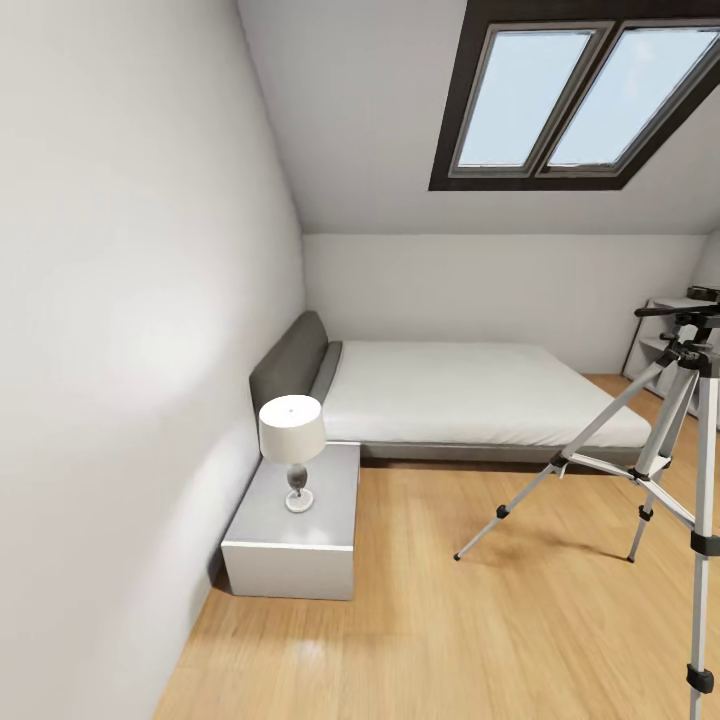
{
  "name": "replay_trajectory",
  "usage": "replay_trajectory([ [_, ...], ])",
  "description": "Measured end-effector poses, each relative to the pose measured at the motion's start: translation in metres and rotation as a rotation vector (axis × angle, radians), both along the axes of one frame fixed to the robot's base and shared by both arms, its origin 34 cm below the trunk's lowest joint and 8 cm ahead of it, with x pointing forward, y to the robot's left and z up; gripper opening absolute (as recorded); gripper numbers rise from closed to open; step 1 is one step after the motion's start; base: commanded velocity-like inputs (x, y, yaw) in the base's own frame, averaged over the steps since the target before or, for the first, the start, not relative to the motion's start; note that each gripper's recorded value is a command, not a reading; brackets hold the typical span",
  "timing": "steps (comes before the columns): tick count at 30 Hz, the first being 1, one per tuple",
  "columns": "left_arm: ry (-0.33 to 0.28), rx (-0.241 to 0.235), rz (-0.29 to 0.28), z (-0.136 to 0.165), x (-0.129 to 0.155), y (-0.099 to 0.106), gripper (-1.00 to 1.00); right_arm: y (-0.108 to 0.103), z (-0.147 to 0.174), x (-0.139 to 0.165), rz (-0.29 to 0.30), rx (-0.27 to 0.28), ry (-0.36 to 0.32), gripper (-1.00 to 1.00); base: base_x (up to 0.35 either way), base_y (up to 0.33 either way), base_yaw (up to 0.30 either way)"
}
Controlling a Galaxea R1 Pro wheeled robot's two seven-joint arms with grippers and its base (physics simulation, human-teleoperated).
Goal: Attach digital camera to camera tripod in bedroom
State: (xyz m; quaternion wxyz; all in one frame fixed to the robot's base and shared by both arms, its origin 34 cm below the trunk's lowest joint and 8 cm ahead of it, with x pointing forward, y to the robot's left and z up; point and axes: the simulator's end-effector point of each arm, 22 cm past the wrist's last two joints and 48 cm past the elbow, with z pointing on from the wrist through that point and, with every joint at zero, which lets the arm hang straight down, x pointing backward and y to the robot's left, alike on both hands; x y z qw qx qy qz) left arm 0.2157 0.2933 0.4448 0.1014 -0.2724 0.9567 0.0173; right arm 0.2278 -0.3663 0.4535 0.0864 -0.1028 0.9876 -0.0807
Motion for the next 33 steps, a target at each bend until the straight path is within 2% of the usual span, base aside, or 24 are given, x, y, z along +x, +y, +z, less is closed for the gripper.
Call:
replay_trajectory([
  [3,-0.038,-0.001,-0.007,0.006,0.029,0.012,1.0,0.001,0.001,0.007,0.002,0.0,-0.004,1.0,0.0,0.0,0.0],
  [5,-0.042,-0.011,-0.016,0.009,0.044,0.019,1.0,0.001,0.003,0.021,0.001,-0.001,-0.016,1.0,0.0,0.0,0.0],
  [9,-0.005,-0.048,-0.043,0.019,0.068,0.034,1.0,0.003,0.015,0.077,-0.018,-0.003,-0.055,1.0,0.0,0.0,0.0],
  [11,0.007,-0.068,-0.059,0.028,0.089,0.039,1.0,0.005,0.023,0.107,-0.034,0.0,-0.063,1.0,0.0,0.0,0.0],
  [16,-0.017,-0.099,-0.104,0.065,0.171,0.045,1.0,0.021,0.048,0.183,-0.087,0.049,-0.075,1.0,0.0,0.0,0.0],
  [21,-0.113,-0.115,-0.15,0.121,0.273,0.037,1.0,0.046,0.082,0.262,-0.133,0.138,-0.129,1.0,0.0,0.0,0.0],
  [23,-0.167,-0.128,-0.169,0.148,0.314,0.028,1.0,0.055,0.098,0.292,-0.145,0.17,-0.16,1.0,0.0,0.0,0.0],
  [24,-0.217,-0.144,-0.184,0.171,0.347,0.016,1.0,0.062,0.113,0.318,-0.156,0.203,-0.19,1.0,0.0,0.0,0.0],
  [25,-0.308,-0.191,-0.214,0.21,0.397,-0.023,1.0,0.076,0.143,0.362,-0.166,0.274,-0.25,1.0,0.0,0.0,0.0],
  [29,-0.386,-0.249,-0.25,0.243,0.427,-0.076,1.0,0.095,0.175,0.397,-0.154,0.362,-0.319,1.0,0.0,0.0,0.0],
  [33,-0.461,-0.282,-0.285,0.276,0.447,-0.114,1.0,0.114,0.213,0.429,-0.139,0.464,-0.399,1.0,0.0,0.0,0.0],
])
